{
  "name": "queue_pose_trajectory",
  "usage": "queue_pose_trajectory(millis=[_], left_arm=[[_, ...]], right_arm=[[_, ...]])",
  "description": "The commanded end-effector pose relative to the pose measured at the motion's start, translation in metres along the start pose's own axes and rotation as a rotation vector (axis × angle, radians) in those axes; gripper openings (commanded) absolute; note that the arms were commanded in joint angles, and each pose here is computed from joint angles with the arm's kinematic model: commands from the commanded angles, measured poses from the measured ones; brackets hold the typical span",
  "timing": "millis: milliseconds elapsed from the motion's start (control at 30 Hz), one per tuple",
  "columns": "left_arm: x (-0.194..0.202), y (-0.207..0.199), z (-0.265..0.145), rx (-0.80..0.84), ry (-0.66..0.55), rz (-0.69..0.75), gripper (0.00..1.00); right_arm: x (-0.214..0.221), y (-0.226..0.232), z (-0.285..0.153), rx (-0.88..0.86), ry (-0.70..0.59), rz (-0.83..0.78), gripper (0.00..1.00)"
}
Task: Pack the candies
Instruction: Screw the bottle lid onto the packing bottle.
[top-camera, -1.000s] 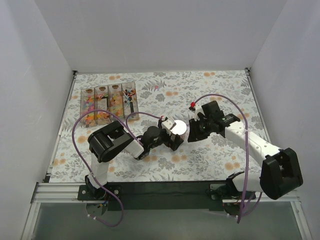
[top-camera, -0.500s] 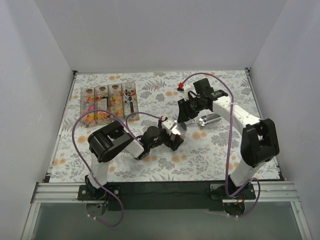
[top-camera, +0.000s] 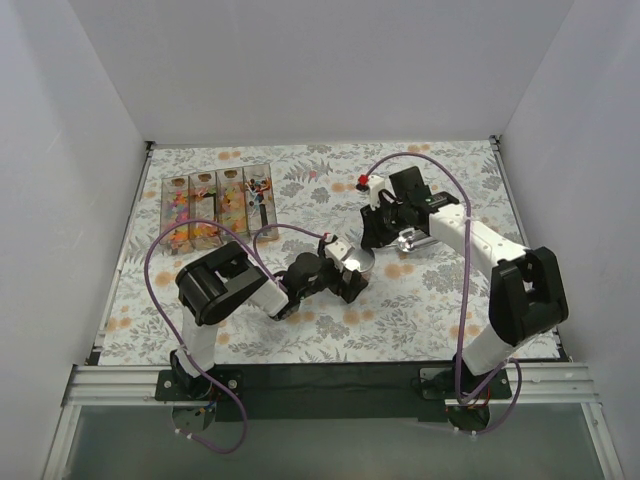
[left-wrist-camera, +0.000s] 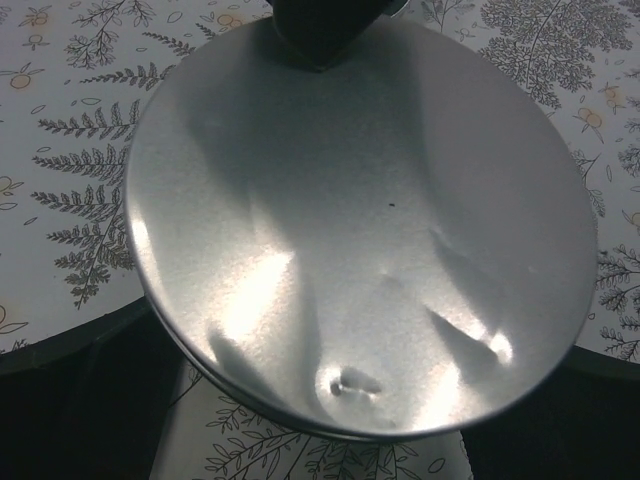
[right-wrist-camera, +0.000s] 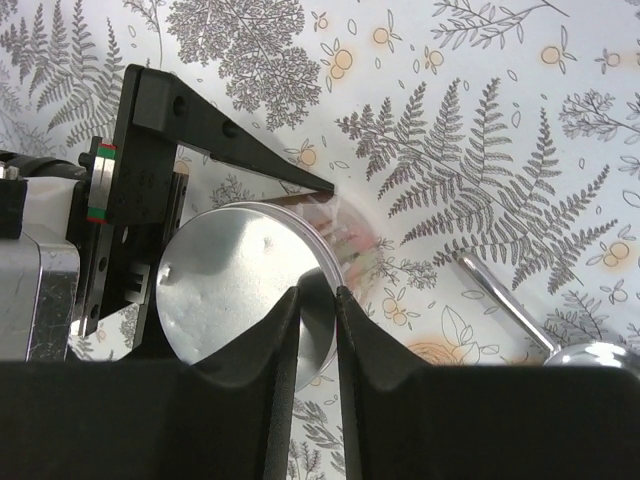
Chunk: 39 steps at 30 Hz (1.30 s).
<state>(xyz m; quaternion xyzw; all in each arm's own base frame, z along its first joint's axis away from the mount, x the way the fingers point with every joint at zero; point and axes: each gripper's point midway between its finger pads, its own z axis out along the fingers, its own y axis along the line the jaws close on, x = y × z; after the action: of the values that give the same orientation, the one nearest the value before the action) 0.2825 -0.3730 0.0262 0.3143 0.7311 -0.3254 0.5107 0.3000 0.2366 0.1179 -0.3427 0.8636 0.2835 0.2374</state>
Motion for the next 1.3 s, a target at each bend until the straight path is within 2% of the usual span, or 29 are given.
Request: queue_pose_trajectory(millis=[0,200,300,400,500,733,867,1033,1133,1267], left_arm=[[0.066,0.024,-0.012,-0.119,0.232,-0.06,0.98],[0.067,0.025,-0.011,-0.131,0.238,-0.068,0.98],[0.067,0.025,-0.01,-0.131,0.233,-0.072,0.98],[0.065,0.025,-0.01,-0.129,0.227,-0.065,0.98],[0.065,0.024,-0.012,-0.121,0.223,-0.061,0.98],[0.066,0.019,-0.015,-0.092,0.221,-0.067,0.98],[0.065,0.016,-0.014,-0.077,0.216,-0.069,0.98],[0.064,0.015,-0.013,-0.074,0.216,-0.066,0.98],[0.062,0.015,-0.013,-0.073,0.21,-0.064,0.98],[0.059,0.016,-0.015,-0.078,0.204,-0.06,0.98]], right_arm=[[0.055,0.042,-0.007,-0.095,0.147,0.115,0.25],[0.107,0.058,-0.011,-0.014,0.204,0.301,0.24],[0.122,0.069,-0.01,-0.011,0.183,0.393,0.24],[0.119,0.077,-0.013,-0.03,0.119,0.425,0.24],[0.113,0.068,-0.021,0.034,0.08,0.389,0.24],[0.061,0.027,-0.05,0.158,-0.017,0.282,0.27],[0.014,0.033,-0.05,0.05,-0.062,0.198,0.28],[-0.015,0.054,-0.029,-0.101,-0.093,0.165,0.29],[-0.006,0.056,-0.012,-0.139,-0.085,0.218,0.29],[0.028,0.039,0.008,-0.069,-0.049,0.293,0.29]])
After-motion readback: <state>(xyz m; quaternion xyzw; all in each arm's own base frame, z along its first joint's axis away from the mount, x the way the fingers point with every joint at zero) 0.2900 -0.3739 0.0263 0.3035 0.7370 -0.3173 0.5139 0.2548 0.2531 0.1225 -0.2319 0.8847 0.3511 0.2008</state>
